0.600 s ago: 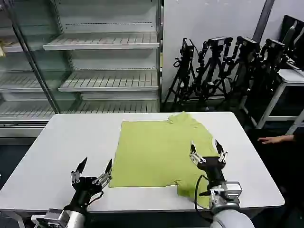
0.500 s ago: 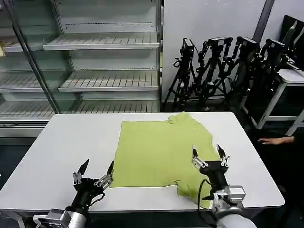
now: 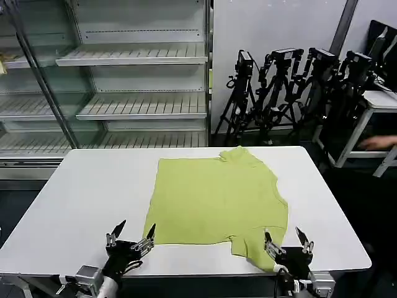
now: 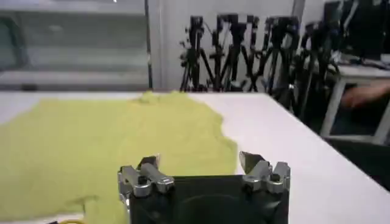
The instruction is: Fold and organize the clothes.
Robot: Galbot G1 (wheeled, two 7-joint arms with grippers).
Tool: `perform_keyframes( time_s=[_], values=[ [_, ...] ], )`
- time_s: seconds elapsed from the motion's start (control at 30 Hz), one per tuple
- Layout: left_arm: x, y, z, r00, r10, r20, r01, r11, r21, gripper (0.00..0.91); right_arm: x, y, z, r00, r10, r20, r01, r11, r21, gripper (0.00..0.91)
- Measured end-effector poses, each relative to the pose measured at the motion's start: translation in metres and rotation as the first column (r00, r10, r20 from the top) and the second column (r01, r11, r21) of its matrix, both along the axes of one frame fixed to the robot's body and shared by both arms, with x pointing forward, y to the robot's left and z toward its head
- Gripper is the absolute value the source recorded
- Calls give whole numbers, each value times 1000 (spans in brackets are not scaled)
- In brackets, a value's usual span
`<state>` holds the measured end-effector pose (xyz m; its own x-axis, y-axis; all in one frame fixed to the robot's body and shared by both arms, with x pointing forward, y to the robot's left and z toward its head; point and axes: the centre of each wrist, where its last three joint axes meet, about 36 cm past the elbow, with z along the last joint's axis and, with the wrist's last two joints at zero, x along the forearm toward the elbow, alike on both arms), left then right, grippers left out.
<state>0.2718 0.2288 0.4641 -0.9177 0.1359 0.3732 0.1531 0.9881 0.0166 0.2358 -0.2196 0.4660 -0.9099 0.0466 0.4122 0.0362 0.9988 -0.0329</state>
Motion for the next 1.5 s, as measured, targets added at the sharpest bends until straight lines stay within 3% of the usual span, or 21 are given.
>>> perform_keyframes(
  time_s=[0.27, 0.3, 0.33, 0.37, 0.4, 0.43, 0.53, 1.07, 1.3, 1.5],
  values=[
    [7, -3, -14, 998, 0, -66, 2, 1000, 20, 907, -10, 9, -10, 998, 6, -55, -5, 1000, 16, 907],
    [8, -3, -15, 997, 0, -72, 2, 1000, 23, 836, -11, 10, -11, 998, 8, -62, -7, 1000, 21, 907],
    [9, -3, -17, 997, 0, -78, 2, 1000, 24, 403, -11, 12, -12, 998, 9, -68, -8, 1000, 25, 907],
    [9, -4, -18, 997, -1, -83, 3, 1000, 24, 101, -12, 13, -13, 997, 12, -73, -10, 1000, 29, 655],
    [10, -4, -20, 996, -3, -90, 5, 1000, 24, 30, -13, 14, -15, 997, 14, -78, -12, 999, 34, 554],
    [11, -4, -22, 996, -4, -94, 6, 1000, 24, 30, -13, 16, -16, 997, 15, -82, -12, 999, 38, 312],
    [14, -6, -26, 994, -6, -107, 8, 1000, 22, 30, -13, 20, -19, 996, 17, -92, -12, 999, 52, 0],
    [18, -6, -34, 990, -18, -140, 13, 999, -34, 30, -17, 33, -27, 995, 46, -93, -37, 994, 102, 0],
    [15, -2, -30, 991, -11, -131, 5, 999, -43, 30, -20, 32, -26, 996, 63, -64, -56, 992, 110, 0],
    [9, 1, -17, 995, 3, -98, -7, 999, -42, 30, -25, 27, -14, 997, 71, -12, -69, 991, 112, 0]
  ],
)
